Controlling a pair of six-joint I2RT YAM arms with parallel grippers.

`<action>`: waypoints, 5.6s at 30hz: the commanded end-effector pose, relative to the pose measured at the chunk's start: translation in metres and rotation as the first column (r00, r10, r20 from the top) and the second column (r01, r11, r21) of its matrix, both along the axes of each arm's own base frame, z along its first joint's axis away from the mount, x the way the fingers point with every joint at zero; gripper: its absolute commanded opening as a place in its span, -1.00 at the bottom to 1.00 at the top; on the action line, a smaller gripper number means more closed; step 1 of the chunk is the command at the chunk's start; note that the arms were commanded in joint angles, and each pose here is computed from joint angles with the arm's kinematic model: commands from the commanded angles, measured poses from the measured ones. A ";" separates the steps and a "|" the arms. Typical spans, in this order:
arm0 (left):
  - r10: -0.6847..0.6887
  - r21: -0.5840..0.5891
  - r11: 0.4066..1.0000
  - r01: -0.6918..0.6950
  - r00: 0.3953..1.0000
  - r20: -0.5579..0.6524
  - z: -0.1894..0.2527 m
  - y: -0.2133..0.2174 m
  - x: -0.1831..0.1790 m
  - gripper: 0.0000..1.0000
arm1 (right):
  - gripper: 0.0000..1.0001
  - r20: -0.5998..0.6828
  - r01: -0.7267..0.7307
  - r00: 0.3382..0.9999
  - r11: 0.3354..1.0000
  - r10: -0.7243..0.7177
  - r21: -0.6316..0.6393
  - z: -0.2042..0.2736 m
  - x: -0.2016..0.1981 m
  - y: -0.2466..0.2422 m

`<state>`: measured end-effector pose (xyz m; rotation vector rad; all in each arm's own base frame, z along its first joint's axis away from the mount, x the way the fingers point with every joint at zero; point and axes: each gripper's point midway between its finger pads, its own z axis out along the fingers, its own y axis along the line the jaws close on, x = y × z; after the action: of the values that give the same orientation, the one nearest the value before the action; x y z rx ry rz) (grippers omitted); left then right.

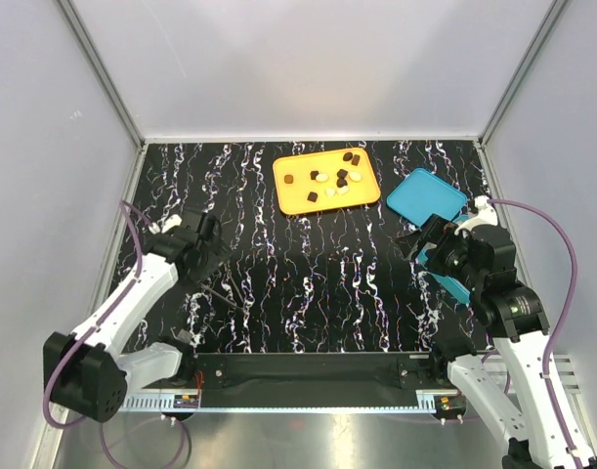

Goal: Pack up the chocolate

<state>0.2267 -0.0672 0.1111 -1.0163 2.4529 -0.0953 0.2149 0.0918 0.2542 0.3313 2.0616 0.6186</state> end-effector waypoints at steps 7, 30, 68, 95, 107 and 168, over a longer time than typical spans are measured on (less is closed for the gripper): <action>0.067 -0.042 0.996 -0.075 0.983 -0.168 -0.052 -0.010 -0.012 0.56 | 1.00 0.020 -0.036 0.999 0.999 0.036 0.010 0.003 0.004 0.007; 0.096 -0.022 0.995 -0.101 0.980 -0.175 -0.080 -0.004 -0.003 -0.30 | 1.00 0.021 -0.039 0.999 0.999 0.039 0.005 0.005 0.006 0.007; -0.616 0.066 0.766 0.640 0.759 -0.213 -0.055 -0.070 0.005 0.23 | 0.99 0.088 -0.046 0.995 0.999 0.046 -0.007 0.022 -0.001 0.004; -0.782 0.188 0.594 0.782 0.616 -0.093 -0.036 -0.101 0.027 0.98 | 0.99 0.073 -0.011 0.997 0.999 0.015 -0.046 0.018 -0.012 -0.007; -0.798 0.137 0.582 0.802 0.595 -0.096 -0.067 -0.109 0.019 0.97 | 0.99 0.067 0.001 0.998 0.997 0.004 -0.072 0.016 -0.011 -0.011; -0.820 0.156 0.546 0.823 0.563 -0.103 0.003 -0.115 0.018 0.22 | 0.99 0.063 -0.065 0.996 0.998 0.066 -0.009 0.027 -0.016 0.004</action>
<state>0.2431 -0.1737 0.0732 0.2637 2.7424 -0.0869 0.2020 0.0904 0.2589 0.2648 2.0773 0.6034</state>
